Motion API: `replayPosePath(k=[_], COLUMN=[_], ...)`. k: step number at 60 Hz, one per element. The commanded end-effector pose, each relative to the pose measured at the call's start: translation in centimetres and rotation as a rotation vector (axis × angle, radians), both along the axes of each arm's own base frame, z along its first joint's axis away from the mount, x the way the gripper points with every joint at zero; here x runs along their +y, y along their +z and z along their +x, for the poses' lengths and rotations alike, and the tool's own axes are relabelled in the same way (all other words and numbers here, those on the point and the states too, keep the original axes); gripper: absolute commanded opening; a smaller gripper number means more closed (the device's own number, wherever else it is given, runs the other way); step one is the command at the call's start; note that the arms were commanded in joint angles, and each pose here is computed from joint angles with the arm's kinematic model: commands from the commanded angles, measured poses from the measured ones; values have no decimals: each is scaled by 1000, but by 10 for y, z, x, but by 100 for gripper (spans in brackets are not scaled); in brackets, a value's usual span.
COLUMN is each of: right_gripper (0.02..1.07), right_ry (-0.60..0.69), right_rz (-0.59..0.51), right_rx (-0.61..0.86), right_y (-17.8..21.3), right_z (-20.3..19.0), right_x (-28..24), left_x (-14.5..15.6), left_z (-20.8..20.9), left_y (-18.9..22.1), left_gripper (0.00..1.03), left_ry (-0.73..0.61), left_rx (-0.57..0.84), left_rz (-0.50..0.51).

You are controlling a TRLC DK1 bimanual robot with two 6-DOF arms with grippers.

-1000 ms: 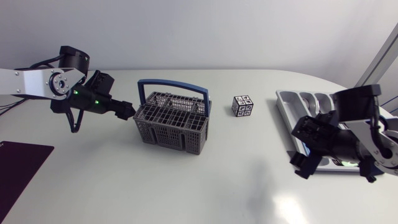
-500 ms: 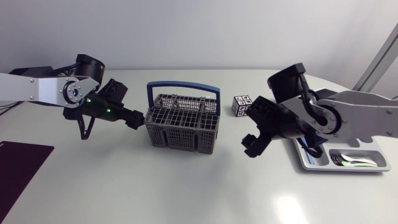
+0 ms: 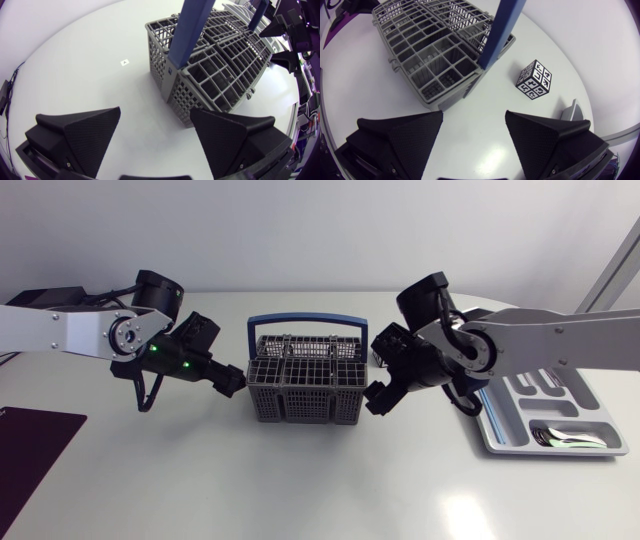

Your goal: Transfer all utensils from the basket to the drawer tray.

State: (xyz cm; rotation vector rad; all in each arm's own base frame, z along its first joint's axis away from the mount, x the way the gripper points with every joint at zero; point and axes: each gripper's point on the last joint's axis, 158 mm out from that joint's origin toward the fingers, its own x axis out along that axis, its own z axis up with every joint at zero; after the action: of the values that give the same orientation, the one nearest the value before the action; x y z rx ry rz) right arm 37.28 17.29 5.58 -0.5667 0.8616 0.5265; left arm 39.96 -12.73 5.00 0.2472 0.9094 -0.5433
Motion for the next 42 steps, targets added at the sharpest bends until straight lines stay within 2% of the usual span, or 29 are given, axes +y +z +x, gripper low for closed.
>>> replayPosePath(k=[1,35,42], right_gripper=[92,92,92], right_ry=[-10,-6,-15], right_rz=[18,2,-4], right_rx=[-11,-8,-10], right_y=[2,-3,-2], right_z=[6,1,-5], right_x=[9,10,-1], left_x=[-5,2,17], left_z=[-8,-13,-11], left_y=[2,13,22], left_gripper=[98,98,98], left_ry=[-20,6,40], left_rx=[-4,-26,-50], left_rz=[-2,-16,-18])
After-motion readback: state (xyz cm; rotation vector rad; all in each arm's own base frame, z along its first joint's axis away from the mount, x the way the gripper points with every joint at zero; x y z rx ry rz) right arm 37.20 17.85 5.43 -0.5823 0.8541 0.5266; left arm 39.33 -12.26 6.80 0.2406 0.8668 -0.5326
